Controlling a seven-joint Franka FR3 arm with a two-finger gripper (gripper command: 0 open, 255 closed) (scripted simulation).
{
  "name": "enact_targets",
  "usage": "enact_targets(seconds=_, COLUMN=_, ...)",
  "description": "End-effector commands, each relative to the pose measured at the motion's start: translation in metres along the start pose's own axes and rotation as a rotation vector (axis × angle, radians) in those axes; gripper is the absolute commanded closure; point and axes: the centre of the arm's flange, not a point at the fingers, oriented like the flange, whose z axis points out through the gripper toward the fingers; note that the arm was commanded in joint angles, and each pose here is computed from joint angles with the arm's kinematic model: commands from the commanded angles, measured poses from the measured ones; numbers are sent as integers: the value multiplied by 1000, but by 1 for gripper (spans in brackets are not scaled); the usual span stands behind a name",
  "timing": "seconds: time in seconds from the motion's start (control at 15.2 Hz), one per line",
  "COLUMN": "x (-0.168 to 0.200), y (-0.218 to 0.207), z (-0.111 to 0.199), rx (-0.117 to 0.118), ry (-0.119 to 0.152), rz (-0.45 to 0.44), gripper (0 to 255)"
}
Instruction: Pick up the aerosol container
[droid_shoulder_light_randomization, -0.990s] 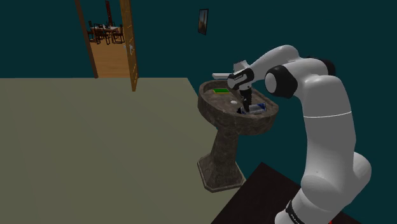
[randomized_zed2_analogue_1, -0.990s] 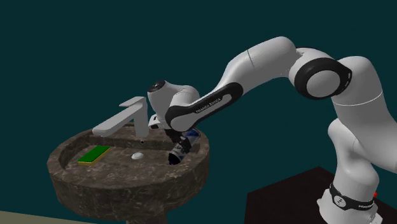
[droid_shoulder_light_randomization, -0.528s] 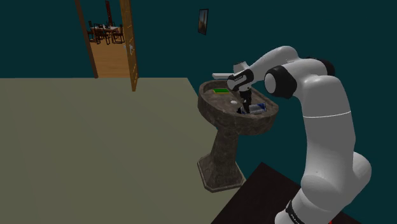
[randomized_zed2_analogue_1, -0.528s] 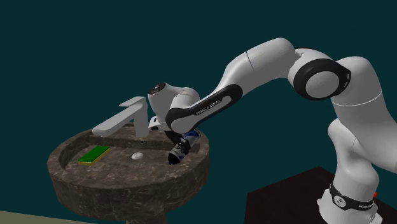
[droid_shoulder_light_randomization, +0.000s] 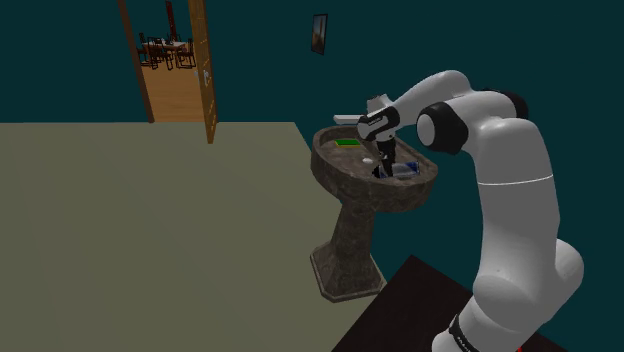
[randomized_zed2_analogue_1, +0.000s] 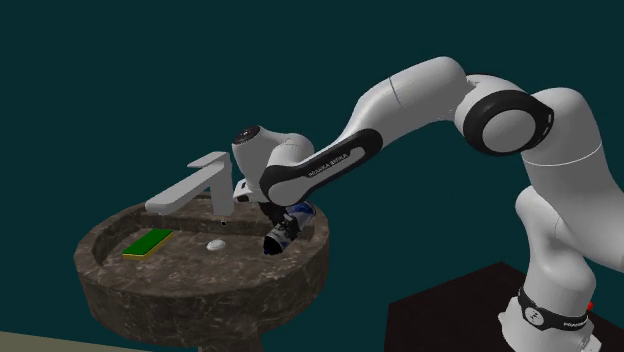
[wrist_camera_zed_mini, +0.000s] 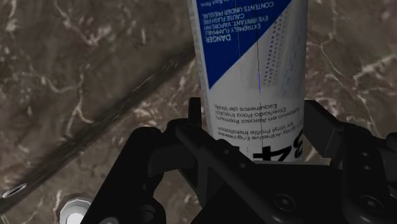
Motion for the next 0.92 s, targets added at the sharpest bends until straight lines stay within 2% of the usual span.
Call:
enact_targets(seconds=0.0, x=-5, y=2, z=-9, rx=0, ry=-1, rz=1, gripper=255)
enact_targets(seconds=0.73, x=-27, y=10, z=-63, rx=0, ry=-1, rz=1, gripper=255)
enact_targets(seconds=0.86, x=-27, y=10, z=-63, rx=0, ry=-1, rz=1, gripper=255)
